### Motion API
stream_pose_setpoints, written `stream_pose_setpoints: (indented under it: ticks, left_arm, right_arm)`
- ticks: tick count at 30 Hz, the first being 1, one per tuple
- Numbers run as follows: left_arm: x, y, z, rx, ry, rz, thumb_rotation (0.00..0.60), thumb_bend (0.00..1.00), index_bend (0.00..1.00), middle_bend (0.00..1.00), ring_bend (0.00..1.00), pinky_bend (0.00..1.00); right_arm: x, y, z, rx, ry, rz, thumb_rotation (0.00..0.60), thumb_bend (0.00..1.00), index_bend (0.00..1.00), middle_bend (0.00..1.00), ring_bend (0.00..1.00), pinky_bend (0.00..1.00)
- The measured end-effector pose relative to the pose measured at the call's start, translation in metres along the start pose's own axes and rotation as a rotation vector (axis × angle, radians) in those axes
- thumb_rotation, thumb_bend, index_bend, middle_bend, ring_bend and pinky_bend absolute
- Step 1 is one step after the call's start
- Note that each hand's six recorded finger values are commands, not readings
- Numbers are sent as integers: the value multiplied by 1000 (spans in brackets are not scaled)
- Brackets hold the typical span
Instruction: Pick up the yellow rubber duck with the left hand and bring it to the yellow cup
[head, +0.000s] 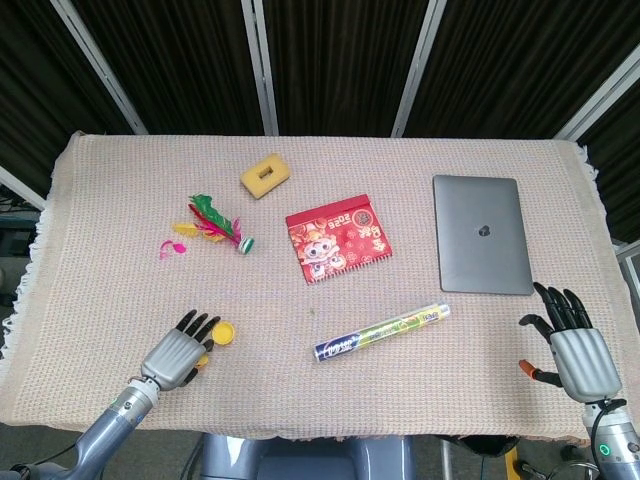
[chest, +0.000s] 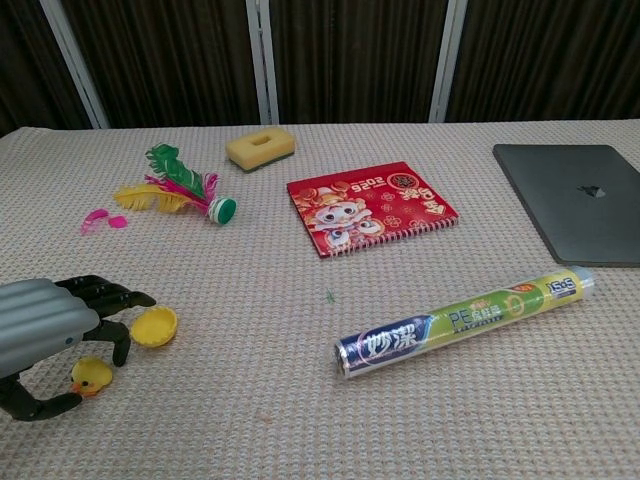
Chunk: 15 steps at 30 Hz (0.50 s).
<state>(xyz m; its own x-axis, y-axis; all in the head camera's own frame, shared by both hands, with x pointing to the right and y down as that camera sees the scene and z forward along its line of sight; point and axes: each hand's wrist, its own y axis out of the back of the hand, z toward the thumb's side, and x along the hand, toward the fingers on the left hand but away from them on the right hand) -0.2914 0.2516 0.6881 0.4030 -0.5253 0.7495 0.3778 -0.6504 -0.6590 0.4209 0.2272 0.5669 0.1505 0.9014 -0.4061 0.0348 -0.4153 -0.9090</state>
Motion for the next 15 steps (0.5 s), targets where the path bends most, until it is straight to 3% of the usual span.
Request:
stream_pose_setpoints:
  ticks: [15]
  left_arm:
    - [-4,3,-7,14,23,9,600,391,431,0,0,0]
  right_arm:
    - [0,0,0,1,-1,-1,600,0,380,1,0,0]
